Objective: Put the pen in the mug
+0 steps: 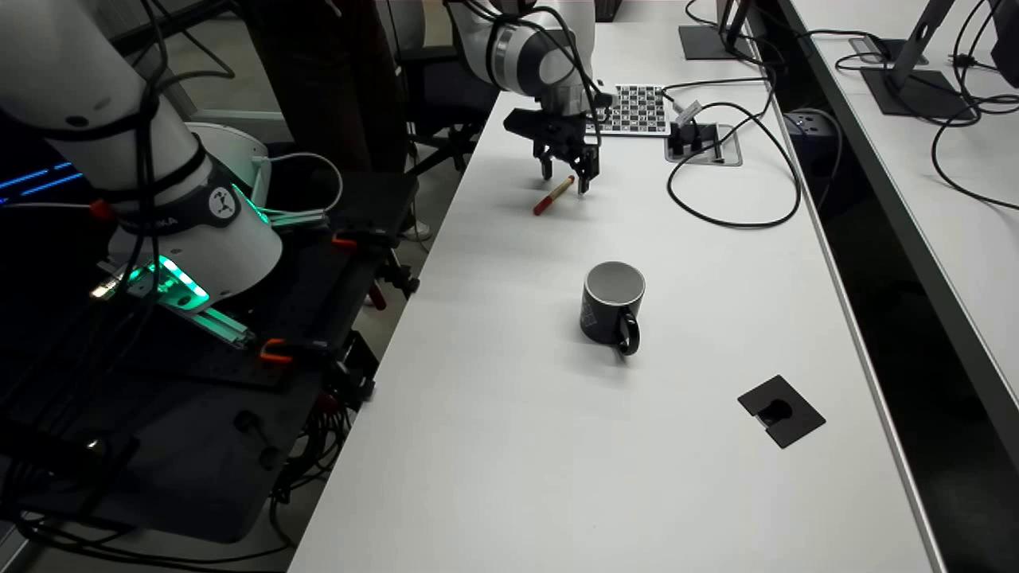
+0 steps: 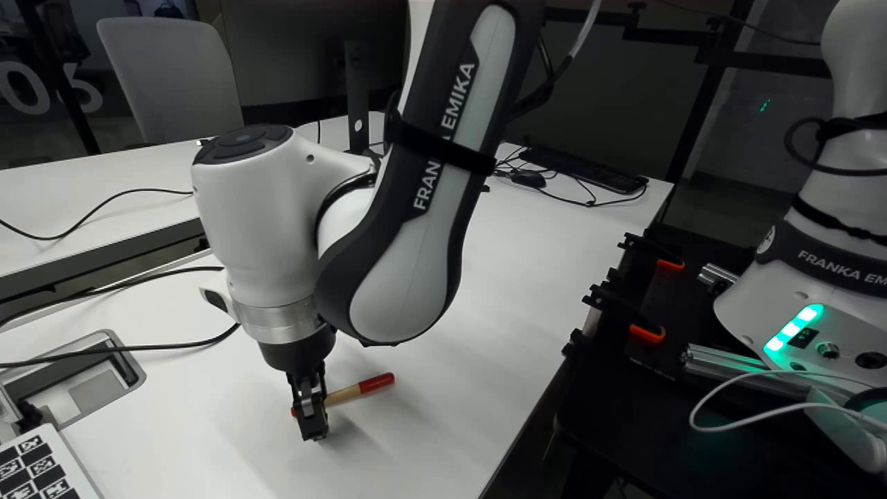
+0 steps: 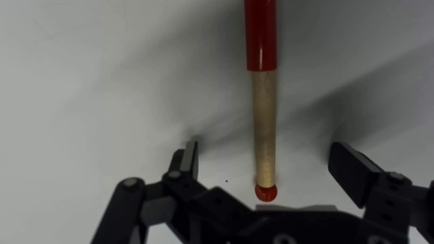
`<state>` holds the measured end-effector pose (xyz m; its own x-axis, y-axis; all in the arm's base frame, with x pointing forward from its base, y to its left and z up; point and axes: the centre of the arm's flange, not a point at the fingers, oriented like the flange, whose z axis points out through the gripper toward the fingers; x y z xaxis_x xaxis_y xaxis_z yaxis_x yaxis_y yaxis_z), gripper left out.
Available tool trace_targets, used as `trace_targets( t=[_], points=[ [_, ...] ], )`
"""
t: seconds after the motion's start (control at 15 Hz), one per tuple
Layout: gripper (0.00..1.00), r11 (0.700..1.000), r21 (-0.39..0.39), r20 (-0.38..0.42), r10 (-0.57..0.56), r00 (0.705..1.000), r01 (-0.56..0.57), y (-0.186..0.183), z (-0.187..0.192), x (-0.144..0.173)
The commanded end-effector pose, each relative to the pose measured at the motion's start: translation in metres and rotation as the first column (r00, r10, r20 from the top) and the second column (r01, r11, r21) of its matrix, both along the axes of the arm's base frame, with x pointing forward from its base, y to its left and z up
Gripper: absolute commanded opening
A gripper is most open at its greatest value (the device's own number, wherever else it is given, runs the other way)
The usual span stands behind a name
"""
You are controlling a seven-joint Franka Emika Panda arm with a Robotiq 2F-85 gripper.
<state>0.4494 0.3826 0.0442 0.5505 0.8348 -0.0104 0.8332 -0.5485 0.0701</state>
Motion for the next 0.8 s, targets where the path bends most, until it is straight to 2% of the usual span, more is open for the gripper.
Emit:
trace_targets(
  t=[0.0,0.53,0.6,0.73],
  points=[
    [0.66,1.0,-0.03,0.014,0.004,1.0,-0.004,0.0094,-0.0037,0.0046],
    [0.05,0.999,-0.03,0.025,0.015,1.0,-0.015,0.0147,-0.0002,0.0064],
    [0.0,0.999,-0.029,0.026,0.015,1.0,-0.014,0.0145,0.0001,0.0066],
    [0.03,0.999,-0.029,0.031,0.015,0.999,-0.014,0.0142,0.0023,0.0073]
  ],
)
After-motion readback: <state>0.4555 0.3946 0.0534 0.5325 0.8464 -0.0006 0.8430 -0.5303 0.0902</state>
